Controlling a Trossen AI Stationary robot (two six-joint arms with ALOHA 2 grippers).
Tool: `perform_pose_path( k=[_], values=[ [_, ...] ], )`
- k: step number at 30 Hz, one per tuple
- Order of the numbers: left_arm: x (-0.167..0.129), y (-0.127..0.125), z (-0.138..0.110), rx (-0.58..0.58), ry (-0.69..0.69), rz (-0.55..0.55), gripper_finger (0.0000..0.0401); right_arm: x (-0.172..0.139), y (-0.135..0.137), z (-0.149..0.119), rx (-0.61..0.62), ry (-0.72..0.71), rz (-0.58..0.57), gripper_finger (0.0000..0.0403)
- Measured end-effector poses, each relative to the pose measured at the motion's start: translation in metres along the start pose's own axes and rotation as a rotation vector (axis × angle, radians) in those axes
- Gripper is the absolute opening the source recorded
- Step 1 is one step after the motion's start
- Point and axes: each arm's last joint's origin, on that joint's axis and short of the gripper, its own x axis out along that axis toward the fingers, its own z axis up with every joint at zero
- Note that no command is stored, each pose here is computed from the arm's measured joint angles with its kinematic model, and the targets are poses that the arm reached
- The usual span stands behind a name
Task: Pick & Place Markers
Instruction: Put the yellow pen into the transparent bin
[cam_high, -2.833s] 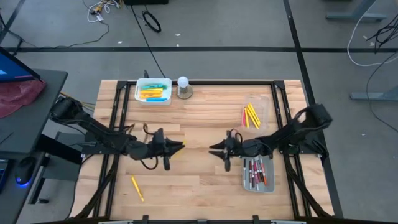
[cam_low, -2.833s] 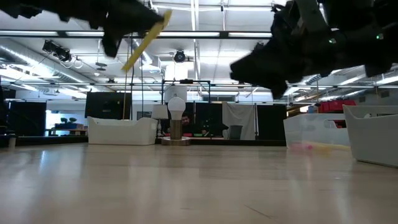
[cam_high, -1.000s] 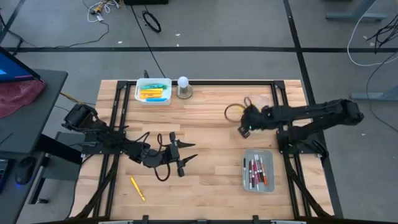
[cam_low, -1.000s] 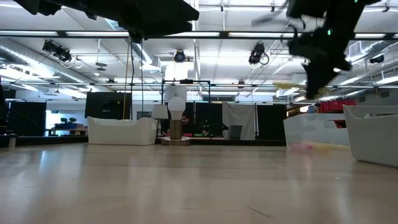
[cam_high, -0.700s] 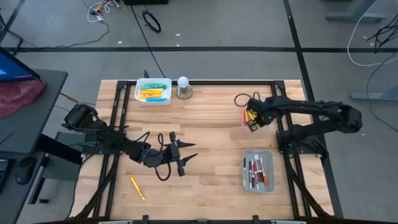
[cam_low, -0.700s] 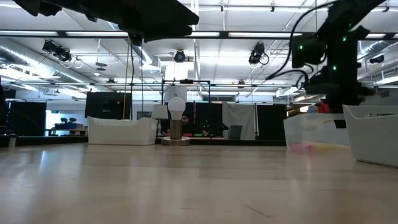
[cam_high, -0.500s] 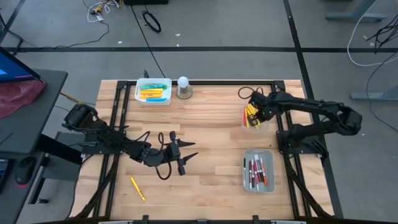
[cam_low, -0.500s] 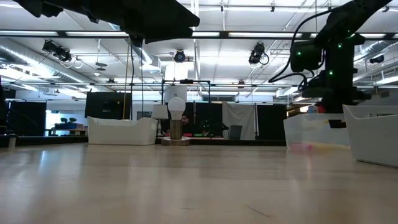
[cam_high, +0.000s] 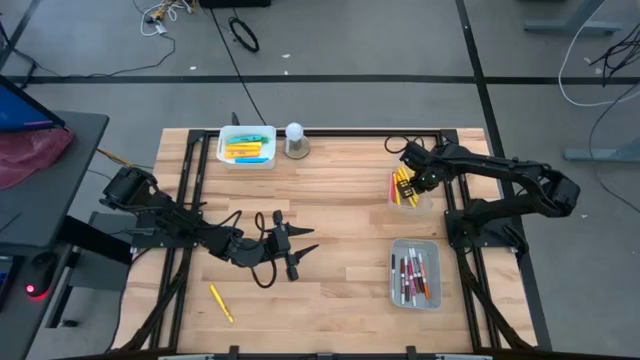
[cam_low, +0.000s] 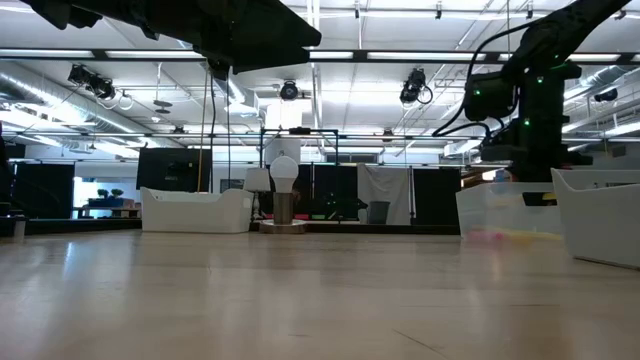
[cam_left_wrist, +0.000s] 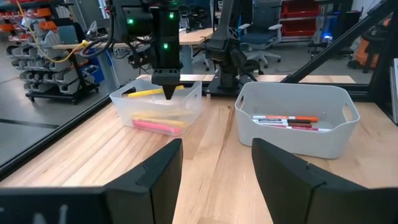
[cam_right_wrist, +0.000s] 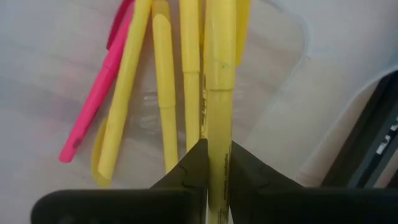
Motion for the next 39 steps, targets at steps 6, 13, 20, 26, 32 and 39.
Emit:
perform_pose_path(
  k=[6,13,20,26,32,39],
  values=[
    [0.000,0.000,0.000,0.000,0.000,0.000,0.0199,0.000,0.002,0.004,-0.040,-0.037,0.020,0.0063],
    [0.000,0.000,0.000,0.000,-0.001,0.000,0.0199,-0.008,0.003,0.007,-0.093,-0.069,0.027,0.0121],
    [0.000,-0.001,0.001,-0.004,-0.006,-0.003,0.0199,-0.051,0.021,0.005,-0.188,-0.199,0.166,0.0155],
    [-0.013,-0.026,0.026,0.151,-0.039,0.045,0.0191,-0.087,0.059,-0.027,-0.400,-0.406,0.453,0.0157],
    [-0.034,-0.059,0.055,0.386,0.072,0.092,0.0173,-0.109,0.111,-0.067,-0.605,-0.737,0.856,0.0158],
    [-0.062,-0.068,0.060,0.299,0.264,0.059,0.0165,-0.090,0.146,-0.123,-0.843,-1.006,1.201,0.0158]
  ],
)
